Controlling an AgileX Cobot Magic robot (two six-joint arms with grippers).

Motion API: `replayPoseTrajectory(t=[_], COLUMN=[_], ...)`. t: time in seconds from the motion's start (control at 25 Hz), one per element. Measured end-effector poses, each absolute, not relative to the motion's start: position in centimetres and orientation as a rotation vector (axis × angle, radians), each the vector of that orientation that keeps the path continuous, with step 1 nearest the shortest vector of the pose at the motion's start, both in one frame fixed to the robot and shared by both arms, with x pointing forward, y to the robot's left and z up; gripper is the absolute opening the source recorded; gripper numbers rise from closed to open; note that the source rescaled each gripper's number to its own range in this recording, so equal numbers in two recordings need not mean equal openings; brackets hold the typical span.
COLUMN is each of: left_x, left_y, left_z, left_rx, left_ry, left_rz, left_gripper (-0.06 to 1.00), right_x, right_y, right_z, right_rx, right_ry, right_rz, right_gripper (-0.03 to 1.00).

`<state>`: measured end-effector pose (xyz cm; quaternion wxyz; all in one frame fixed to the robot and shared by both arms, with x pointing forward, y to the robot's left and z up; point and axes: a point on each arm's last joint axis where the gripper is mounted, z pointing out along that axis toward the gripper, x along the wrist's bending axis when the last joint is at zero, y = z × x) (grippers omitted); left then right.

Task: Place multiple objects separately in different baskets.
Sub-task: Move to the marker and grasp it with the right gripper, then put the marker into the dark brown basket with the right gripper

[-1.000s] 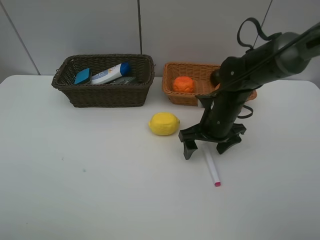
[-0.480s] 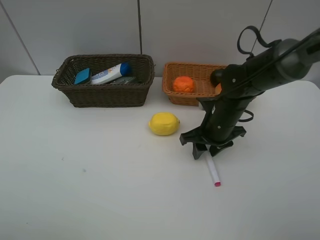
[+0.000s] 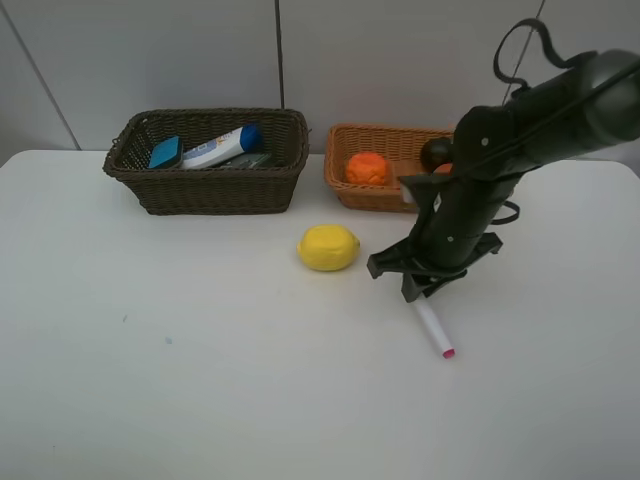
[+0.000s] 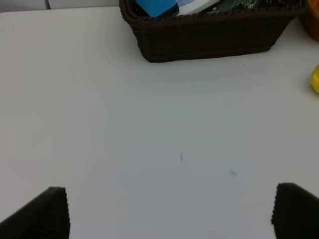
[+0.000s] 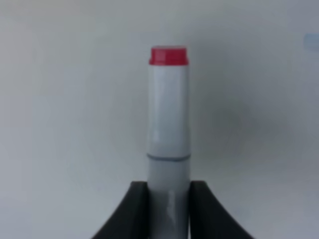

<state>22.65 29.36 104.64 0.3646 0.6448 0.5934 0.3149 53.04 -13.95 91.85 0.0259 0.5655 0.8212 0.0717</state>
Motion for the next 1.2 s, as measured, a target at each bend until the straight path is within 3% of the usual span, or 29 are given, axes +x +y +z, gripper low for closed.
replayPoseTrajectory(t=[0.28,0.4,0.56,0.72,1.08,1.12,1.2], left_x=[22.7,22.7,22.7,22.7,22.7,22.7,22.7], left_y=[29.4,29.4,29.4,29.4,29.4,29.4,29.4], left_z=[104.6,104.6,104.6,104.6,104.6,104.6,104.6], left_rx=[1.658,1.658,1.658,1.658,1.658,1.657,1.657], left_ry=[1.526,1.526,1.526,1.526,1.526,1.526,1.526], left_rz=[0.81,0.81,0.81,0.81,0.811,0.811,0.811], left_gripper=[1.0,1.0,1.0,1.0,1.0,1.0,1.0], right_x=[57.0,60.0,63.1,64.6,66.3,66.4,66.5], right_y=[-11.9,-10.1,-7.9,-5.1,0.3,0.4,0.5], right_z=[101.8,105.5,107.6,106.5,98.0,97.3,96.2], right_rx=[1.566,1.472,1.425,1.31,1.011,1.015,1.051], right_ry=[2.384,2.225,1.915,1.662,1.681,1.695,1.742], right_rz=[0.623,0.935,1.362,1.609,1.639,1.627,1.589], right_gripper=[0.0,0.0,0.0,0.0,0.01,0.04,0.22])
